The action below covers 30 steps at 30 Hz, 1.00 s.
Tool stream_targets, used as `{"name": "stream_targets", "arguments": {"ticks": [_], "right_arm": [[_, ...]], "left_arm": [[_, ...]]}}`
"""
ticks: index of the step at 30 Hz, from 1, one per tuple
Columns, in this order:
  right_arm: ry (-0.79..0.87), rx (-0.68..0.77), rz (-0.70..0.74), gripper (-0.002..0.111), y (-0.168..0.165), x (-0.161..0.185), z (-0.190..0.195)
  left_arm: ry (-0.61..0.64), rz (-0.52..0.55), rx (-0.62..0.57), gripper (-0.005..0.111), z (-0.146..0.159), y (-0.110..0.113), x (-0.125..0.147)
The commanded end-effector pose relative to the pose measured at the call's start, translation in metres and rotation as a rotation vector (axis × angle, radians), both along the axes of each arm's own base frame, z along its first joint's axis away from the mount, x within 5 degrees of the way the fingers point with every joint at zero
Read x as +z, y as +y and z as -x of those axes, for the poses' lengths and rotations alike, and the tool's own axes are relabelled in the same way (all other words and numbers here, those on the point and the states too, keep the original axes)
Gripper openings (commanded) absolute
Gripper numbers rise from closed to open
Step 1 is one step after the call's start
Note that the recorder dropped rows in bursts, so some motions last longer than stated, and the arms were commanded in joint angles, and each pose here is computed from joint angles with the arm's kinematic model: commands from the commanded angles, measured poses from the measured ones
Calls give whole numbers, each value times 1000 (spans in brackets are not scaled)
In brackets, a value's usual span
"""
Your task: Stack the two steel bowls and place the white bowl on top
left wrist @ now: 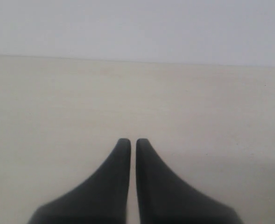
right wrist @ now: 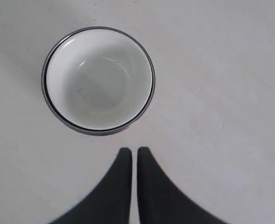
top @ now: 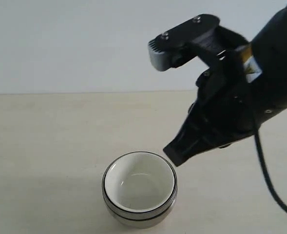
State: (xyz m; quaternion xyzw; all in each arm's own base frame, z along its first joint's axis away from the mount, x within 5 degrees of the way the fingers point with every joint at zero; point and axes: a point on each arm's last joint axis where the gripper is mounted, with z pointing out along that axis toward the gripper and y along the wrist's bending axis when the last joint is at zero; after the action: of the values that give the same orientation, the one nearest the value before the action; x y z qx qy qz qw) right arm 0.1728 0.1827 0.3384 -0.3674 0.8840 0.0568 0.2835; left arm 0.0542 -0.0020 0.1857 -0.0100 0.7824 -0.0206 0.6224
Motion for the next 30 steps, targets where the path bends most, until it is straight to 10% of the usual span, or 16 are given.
{"name": "stream_targets", "arguments": {"ticks": [1,30], "right_arm": [[-54,-11,-61,0,-25,27,20],[-574,64,-752,0,-198,118,177]], "left_arm": [[-7,5,-3,4,0,0,0],[-7,5,-3,4,0,0,0]]}}
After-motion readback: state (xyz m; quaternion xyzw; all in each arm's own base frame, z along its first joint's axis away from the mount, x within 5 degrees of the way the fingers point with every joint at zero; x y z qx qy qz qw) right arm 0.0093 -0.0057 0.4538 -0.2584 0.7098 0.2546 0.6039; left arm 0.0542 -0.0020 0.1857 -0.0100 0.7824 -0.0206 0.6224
